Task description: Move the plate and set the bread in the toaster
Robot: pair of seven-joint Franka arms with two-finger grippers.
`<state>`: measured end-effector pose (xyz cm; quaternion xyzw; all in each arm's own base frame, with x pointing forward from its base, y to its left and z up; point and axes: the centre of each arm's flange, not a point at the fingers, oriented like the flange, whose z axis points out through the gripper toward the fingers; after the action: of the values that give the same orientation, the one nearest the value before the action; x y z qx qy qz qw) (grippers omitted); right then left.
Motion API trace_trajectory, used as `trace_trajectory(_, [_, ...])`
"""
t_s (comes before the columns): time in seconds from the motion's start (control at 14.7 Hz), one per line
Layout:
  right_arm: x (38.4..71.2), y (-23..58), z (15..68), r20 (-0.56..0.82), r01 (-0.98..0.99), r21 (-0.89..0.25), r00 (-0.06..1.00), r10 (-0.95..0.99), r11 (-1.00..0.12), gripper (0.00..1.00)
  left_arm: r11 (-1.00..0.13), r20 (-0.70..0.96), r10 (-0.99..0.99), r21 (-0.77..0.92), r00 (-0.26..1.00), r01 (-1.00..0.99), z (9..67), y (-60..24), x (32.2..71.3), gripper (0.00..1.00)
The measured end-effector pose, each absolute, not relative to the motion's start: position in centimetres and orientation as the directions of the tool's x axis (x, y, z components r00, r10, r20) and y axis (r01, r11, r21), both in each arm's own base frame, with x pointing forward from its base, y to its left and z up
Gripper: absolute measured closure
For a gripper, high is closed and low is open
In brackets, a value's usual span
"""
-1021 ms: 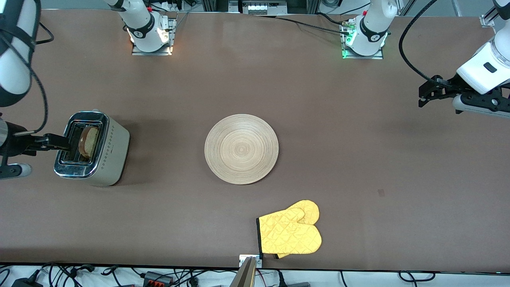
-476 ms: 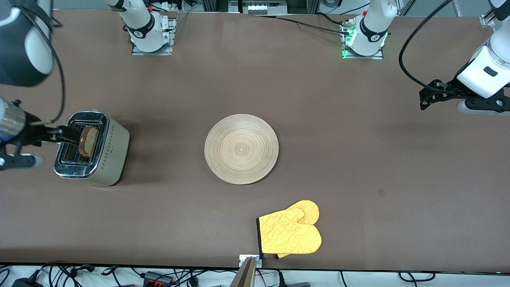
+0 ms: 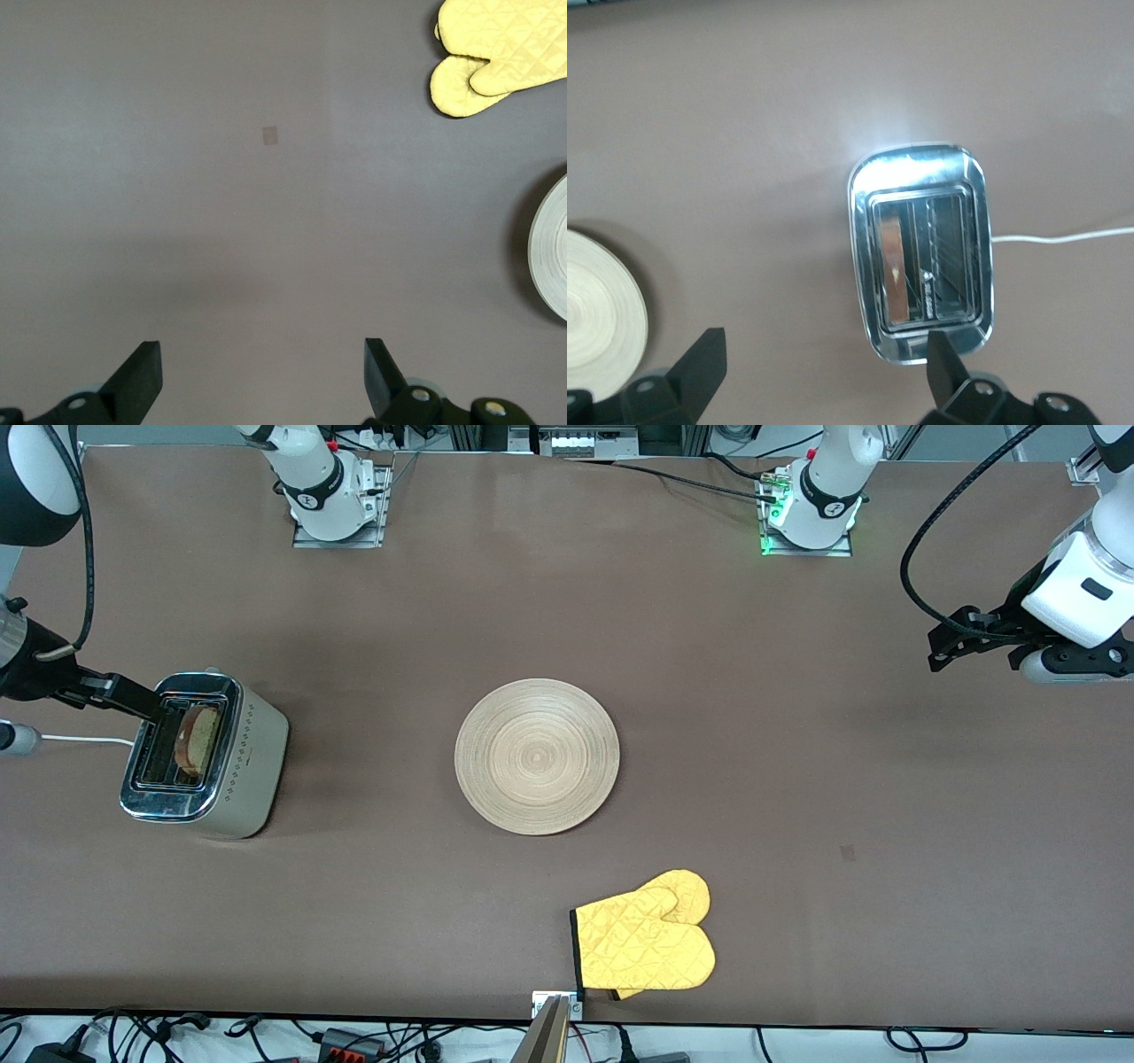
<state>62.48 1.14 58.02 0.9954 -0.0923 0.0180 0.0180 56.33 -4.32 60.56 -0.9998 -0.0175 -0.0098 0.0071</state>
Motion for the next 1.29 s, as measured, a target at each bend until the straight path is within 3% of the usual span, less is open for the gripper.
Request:
trace_trajectory(0.61, [60.8, 2.0, 58.5, 0.044, -0.184, -0.007, 0.982, -0.184, -0.983, 0.00, -1.000, 0.017, 0.010, -0.014, 1.000, 0.011, 60.4, -4.3, 56.4, 0.00])
trace_trajectory(1.29, [61.7, 1.7, 56.6, 0.021, -0.192, -0.014, 0.981, -0.193, -0.981, 0.00, -1.000, 0.016, 0.005, -0.014, 1.000, 0.005, 60.4, -4.3, 56.4, 0.00])
